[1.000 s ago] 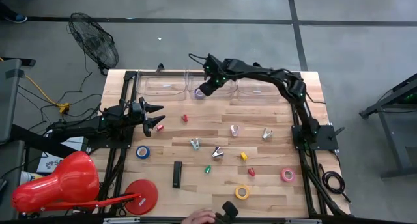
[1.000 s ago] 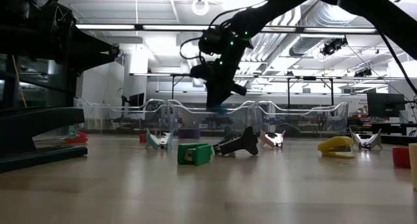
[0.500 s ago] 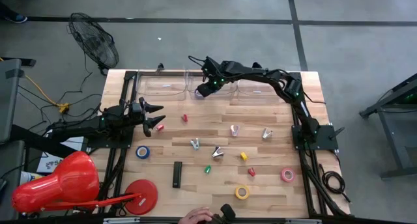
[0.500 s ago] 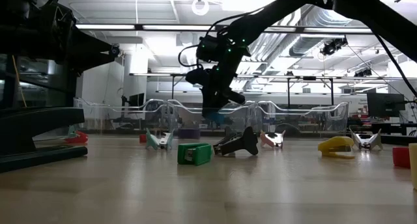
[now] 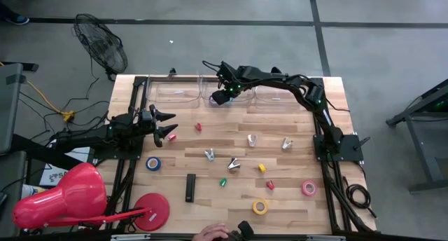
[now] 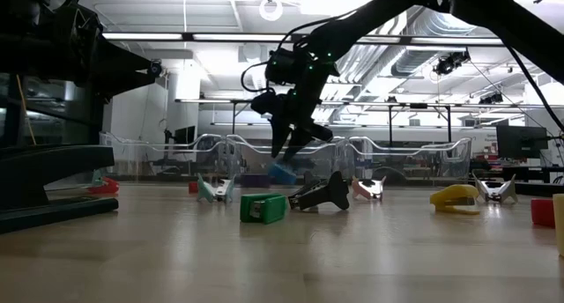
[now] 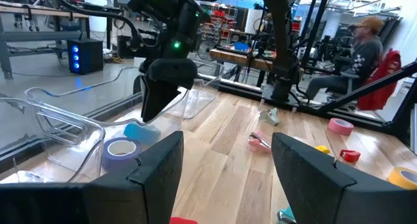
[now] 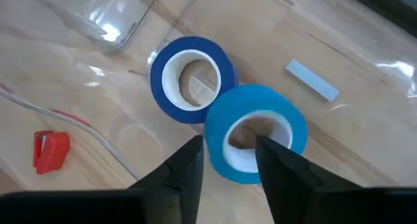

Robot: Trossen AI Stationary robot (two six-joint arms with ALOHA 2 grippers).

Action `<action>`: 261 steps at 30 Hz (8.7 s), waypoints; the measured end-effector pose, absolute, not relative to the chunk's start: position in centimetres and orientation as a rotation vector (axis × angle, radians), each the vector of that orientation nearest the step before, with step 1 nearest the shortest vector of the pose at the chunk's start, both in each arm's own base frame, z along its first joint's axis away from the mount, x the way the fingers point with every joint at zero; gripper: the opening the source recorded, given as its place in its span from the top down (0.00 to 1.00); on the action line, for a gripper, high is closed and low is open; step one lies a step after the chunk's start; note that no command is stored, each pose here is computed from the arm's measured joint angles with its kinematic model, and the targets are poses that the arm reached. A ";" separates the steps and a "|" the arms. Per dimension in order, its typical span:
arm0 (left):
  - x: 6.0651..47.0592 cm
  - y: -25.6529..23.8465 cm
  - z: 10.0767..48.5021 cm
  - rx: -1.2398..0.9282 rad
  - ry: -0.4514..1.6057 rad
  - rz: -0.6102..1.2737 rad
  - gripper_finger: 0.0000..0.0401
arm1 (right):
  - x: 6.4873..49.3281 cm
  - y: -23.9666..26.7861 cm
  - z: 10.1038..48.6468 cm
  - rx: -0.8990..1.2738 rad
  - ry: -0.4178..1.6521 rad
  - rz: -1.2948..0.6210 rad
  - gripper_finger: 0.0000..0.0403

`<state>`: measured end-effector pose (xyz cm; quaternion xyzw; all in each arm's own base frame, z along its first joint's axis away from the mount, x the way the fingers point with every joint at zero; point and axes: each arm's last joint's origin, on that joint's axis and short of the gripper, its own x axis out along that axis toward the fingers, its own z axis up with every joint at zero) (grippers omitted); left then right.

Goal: Pick and place Stapler, Stapler remover, tape
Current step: Put the pink tape into the middle transparent bin, then put the yellow tape into the middle transparent bin

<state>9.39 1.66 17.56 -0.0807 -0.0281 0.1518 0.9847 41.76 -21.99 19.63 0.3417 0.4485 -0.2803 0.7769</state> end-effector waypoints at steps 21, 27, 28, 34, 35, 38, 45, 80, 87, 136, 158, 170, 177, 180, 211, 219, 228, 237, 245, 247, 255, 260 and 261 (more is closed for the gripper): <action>9.4 1.7 17.5 -0.162 -0.056 0.305 0.43 | 38.3 -18.7 27.7 0.640 0.997 -0.572 0.63; 9.4 1.7 17.5 -0.162 -0.056 0.305 0.43 | 36.3 -15.3 30.7 0.534 1.069 -0.599 0.63; 9.4 1.7 17.6 -0.162 -0.056 0.305 0.43 | 35.9 -14.6 31.0 0.519 1.080 -0.598 0.64; 9.4 1.7 17.5 -0.162 -0.056 0.305 0.43 | 33.0 -10.1 30.5 0.490 1.159 -0.539 0.64; 9.4 1.7 17.5 -0.162 -0.056 0.305 0.43 | 32.3 -9.3 30.2 0.490 1.168 -0.534 0.64; 9.4 1.7 17.6 -0.162 -0.056 0.305 0.43 | 29.9 -7.0 29.2 0.521 1.184 -0.532 0.64; 9.4 1.7 17.6 -0.162 -0.056 0.305 0.43 | 24.5 -1.8 26.6 0.709 1.202 -0.520 0.64; 9.4 1.7 17.6 -0.162 -0.056 0.305 0.43 | 16.4 13.8 18.5 1.302 1.351 -0.780 0.64; 9.4 1.7 17.5 -0.162 -0.056 0.305 0.43 | 15.3 15.9 17.6 1.378 1.407 -0.894 0.64; 9.4 1.7 17.6 -0.162 -0.056 0.306 0.43 | 16.1 16.6 13.4 1.136 1.466 -1.010 0.92; 9.4 1.7 17.6 -0.162 -0.056 0.306 0.43 | 19.3 9.1 19.9 0.964 1.149 -0.486 0.92; 9.4 1.7 17.5 -0.162 -0.056 0.306 0.43 | 23.9 0.9 22.3 0.760 0.961 -0.248 0.92; 9.4 1.7 17.5 -0.162 -0.056 0.306 0.43 | 27.8 -4.8 25.7 0.610 0.903 -0.292 0.92; 9.4 1.7 17.5 -0.162 -0.056 0.305 0.43 | 29.7 -7.5 26.9 0.564 0.899 -0.316 0.92; 9.4 1.7 17.6 -0.162 -0.056 0.305 0.43 | 38.0 -23.2 19.8 0.813 0.981 -0.665 0.89; 9.4 1.7 17.6 -0.162 -0.056 0.305 0.43 | 38.0 -23.2 19.8 0.824 0.983 -0.652 0.72; 9.4 1.7 17.6 -0.162 -0.056 0.305 0.43 | 38.0 -23.2 19.9 0.827 0.981 -0.648 0.67; 9.4 1.7 17.5 -0.162 -0.055 0.306 0.43 | 37.4 -21.3 23.5 0.799 0.963 -0.613 0.66; 9.4 1.7 17.5 -0.162 -0.056 0.305 0.43 | 35.9 -17.0 27.1 0.676 1.062 -0.597 0.66; 9.4 1.7 17.6 -0.162 -0.056 0.306 0.43 | 35.6 -15.5 27.5 0.642 1.091 -0.582 0.66; 9.4 1.7 17.5 -0.162 -0.056 0.305 0.43 | 32.3 -7.4 26.8 0.625 1.179 -0.510 0.66; 9.4 1.7 17.5 -0.162 -0.056 0.306 0.43 | 28.8 -2.0 25.4 0.676 1.204 -0.492 0.66; 9.4 1.7 17.6 -0.162 -0.056 0.305 0.43 | 28.2 -1.0 25.0 0.691 1.205 -0.489 0.66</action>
